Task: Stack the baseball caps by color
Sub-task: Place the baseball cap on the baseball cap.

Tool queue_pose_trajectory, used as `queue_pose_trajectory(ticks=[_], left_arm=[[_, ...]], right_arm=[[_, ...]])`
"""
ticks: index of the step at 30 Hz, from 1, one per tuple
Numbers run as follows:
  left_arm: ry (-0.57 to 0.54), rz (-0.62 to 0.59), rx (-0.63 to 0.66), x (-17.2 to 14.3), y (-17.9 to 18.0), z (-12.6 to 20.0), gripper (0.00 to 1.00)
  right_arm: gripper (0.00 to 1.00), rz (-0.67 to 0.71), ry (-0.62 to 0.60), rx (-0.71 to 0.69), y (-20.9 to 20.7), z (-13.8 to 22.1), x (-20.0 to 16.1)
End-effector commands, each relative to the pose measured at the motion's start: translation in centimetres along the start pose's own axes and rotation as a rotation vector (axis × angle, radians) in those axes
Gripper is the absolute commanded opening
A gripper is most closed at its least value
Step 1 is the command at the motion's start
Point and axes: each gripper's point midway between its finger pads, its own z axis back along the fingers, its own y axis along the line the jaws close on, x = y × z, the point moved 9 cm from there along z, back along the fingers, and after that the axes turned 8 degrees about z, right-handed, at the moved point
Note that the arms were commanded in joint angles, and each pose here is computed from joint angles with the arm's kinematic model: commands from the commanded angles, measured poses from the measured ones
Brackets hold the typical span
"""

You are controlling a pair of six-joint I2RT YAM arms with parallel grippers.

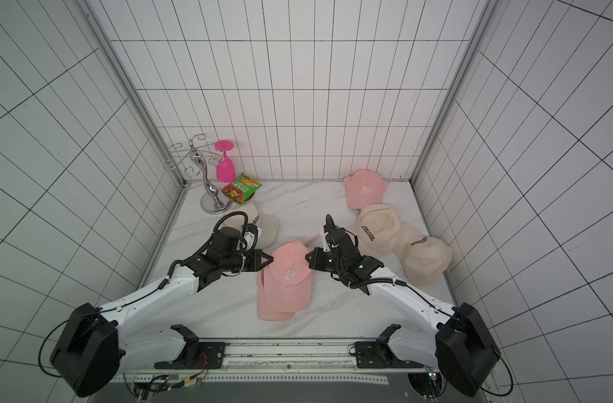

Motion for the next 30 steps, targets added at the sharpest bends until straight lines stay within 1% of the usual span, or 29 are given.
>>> queue_pose_trajectory(ticks=[1, 7, 13, 20, 26, 30], left_arm=[[-0.013, 0.031, -0.028, 0.0, -1.3, 1.6, 0.00], [-0.062, 0.090, 0.077, -0.4, -0.8, 3.5, 0.00], [-0.116, 0.134, 0.193, -0.3, 1.3, 3.8, 0.00], [-0.171, 0.139, 0.210, 0.0, 2.7, 3.2, 0.00], [-0.155, 0.149, 0.202, -0.5, 3.9, 2.1, 0.00], [-0.156, 0.180, 0.213, -1.3, 5.3, 1.1, 0.00]], right_arm=[[0.00, -0.010, -0.016, -0.012, 1.2, 0.9, 0.2], [0.00, -0.008, -0.014, -0.023, 2.2, 0.9, 0.1], [0.00, -0.001, -0.008, -0.035, 2.5, -0.3, 0.4], [0.00, 0.009, -0.011, -0.043, 1.9, -2.3, -0.2], [0.00, 0.039, 0.011, -0.094, 0.6, -4.0, -0.9], [0.03, 0.029, 0.030, -0.094, -0.2, -5.1, -1.8]])
